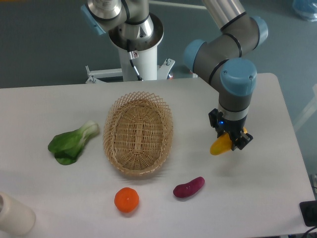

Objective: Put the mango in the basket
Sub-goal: 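Lift the held yellow mango with the gripper and start moving toward the basket, then carry the yellow mango over the wicker basket and lower it inside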

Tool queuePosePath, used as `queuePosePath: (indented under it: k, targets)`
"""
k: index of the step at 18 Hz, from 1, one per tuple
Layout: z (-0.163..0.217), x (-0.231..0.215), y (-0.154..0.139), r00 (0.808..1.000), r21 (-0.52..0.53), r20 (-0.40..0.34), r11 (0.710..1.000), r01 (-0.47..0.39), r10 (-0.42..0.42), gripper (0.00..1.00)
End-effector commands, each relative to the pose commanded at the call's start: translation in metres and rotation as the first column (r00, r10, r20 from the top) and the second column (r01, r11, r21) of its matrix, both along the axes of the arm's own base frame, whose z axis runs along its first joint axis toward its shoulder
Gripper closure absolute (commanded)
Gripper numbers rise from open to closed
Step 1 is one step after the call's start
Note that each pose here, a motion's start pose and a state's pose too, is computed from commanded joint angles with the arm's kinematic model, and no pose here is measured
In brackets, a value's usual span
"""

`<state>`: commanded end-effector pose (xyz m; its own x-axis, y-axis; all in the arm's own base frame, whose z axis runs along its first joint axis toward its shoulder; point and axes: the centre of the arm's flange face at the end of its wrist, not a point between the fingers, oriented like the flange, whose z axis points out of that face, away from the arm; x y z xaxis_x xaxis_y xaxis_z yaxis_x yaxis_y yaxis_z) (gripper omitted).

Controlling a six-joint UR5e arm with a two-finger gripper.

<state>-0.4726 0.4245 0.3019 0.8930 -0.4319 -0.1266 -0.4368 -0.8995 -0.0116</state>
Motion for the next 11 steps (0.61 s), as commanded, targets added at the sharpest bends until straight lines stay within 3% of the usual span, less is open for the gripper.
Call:
queuePosePath:
  k: [3, 7, 11]
  targets:
    - [0.003, 0.008, 0.008, 0.998, 0.028, 0.035, 0.999, -0.043, 0.042, 0.45]
    - [0.012, 0.040, 0.040, 0.996, 0.050, 0.038, 0.995, -0.085, 0.083, 0.45]
    - [0.009, 0.061, 0.054, 0.995, 0.046, 0.047, 0.995, -0.091, 0.089, 0.45]
